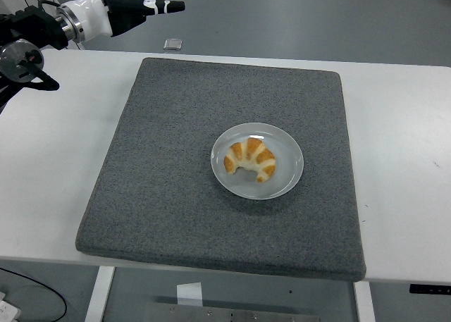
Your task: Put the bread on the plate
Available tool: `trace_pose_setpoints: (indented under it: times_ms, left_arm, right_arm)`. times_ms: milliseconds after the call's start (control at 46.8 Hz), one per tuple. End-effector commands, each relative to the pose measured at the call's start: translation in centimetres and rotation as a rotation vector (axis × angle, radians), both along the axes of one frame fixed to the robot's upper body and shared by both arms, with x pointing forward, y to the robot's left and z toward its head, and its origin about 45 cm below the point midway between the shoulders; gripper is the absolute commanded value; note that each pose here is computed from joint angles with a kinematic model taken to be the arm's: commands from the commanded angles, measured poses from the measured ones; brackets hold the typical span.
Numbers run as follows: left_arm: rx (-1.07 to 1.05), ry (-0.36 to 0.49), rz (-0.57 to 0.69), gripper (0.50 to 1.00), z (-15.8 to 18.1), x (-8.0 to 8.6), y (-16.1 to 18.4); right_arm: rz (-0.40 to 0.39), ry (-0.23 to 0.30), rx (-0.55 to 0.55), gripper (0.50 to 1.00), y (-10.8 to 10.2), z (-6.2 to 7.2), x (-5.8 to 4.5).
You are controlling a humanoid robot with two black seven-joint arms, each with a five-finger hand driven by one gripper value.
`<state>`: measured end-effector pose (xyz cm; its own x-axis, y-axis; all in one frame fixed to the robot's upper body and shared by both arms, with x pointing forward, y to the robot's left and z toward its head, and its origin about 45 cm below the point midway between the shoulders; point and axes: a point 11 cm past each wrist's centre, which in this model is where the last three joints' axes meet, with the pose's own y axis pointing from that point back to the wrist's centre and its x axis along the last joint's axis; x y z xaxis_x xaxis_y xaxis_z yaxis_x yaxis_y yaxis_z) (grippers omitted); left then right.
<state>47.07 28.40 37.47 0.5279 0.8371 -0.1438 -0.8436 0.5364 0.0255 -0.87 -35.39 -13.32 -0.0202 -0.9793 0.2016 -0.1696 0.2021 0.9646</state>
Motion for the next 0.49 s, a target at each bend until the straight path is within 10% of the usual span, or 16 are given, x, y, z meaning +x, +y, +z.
trace_pose_setpoints:
  times_ms: [0,470]
  left_arm:
    - [-0.034,0.012,0.019,0.999,0.0,0.1,0.9]
    - [-0.225,0.104,0.116,0.999,-1.2,0.2,4.2]
  right_arm:
    - [0.000,0.001,0.000,0.932,0.0,0.0,0.0]
    - [0.000,0.000,0.000,0.932,0.0,0.0,0.0]
